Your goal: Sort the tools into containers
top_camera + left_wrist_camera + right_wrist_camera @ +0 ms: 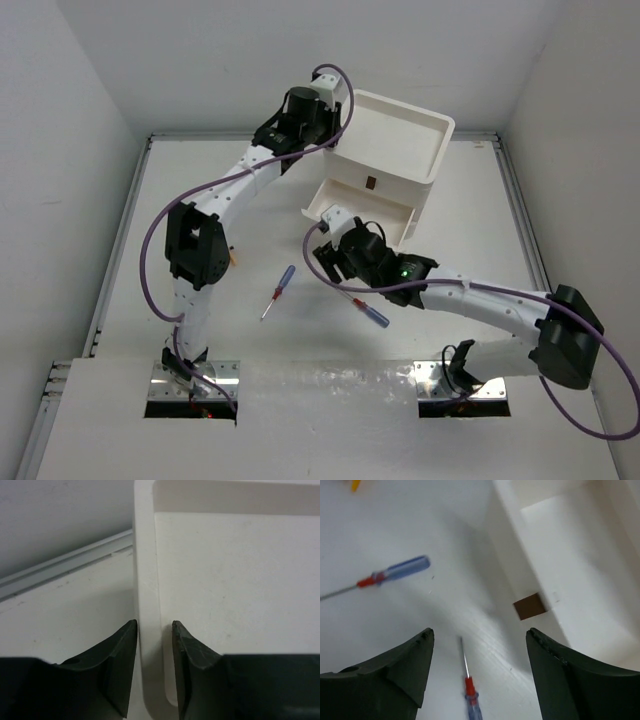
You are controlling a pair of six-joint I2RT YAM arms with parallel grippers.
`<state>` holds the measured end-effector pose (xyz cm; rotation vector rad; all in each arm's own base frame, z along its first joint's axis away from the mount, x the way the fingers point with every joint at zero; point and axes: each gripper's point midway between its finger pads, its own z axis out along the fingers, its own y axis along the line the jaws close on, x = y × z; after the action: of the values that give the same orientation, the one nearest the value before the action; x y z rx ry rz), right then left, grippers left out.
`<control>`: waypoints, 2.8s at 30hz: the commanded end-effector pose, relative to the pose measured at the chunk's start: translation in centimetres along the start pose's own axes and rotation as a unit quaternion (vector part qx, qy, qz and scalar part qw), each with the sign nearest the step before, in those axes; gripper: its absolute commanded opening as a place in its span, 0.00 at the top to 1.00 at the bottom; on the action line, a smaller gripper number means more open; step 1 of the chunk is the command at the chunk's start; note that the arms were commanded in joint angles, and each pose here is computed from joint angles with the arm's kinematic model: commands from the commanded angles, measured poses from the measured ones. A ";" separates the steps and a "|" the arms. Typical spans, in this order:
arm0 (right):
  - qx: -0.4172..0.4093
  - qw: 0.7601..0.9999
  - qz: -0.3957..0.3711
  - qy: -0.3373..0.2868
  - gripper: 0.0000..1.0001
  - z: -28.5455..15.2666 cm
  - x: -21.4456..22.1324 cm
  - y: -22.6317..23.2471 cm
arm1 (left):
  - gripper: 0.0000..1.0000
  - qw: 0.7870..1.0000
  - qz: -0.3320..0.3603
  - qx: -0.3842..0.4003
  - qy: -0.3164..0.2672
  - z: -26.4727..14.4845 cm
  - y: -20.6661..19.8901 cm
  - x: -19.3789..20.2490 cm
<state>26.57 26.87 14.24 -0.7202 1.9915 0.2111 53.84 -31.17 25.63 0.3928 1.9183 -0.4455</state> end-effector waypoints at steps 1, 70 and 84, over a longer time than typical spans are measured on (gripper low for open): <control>-0.089 0.989 -0.113 0.041 0.26 -2.4 1.3 3.6 | 0.66 0.999 -0.004 0.048 0.015 -0.7 -2.8 0.0; 0.019 0.966 -0.196 0.165 0.28 4.2 -4.0 -13.6 | 0.34 0.930 0.131 0.182 0.291 -21.0 0.7 21.2; 0.063 0.983 -0.138 0.100 0.21 -2.1 -6.9 -14.5 | 0.36 0.889 0.213 0.115 0.389 -19.9 0.9 33.2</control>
<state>35.45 17.11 20.73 -1.0834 2.0971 -0.1753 25.66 -19.96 3.59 1.2746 2.4328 -0.3376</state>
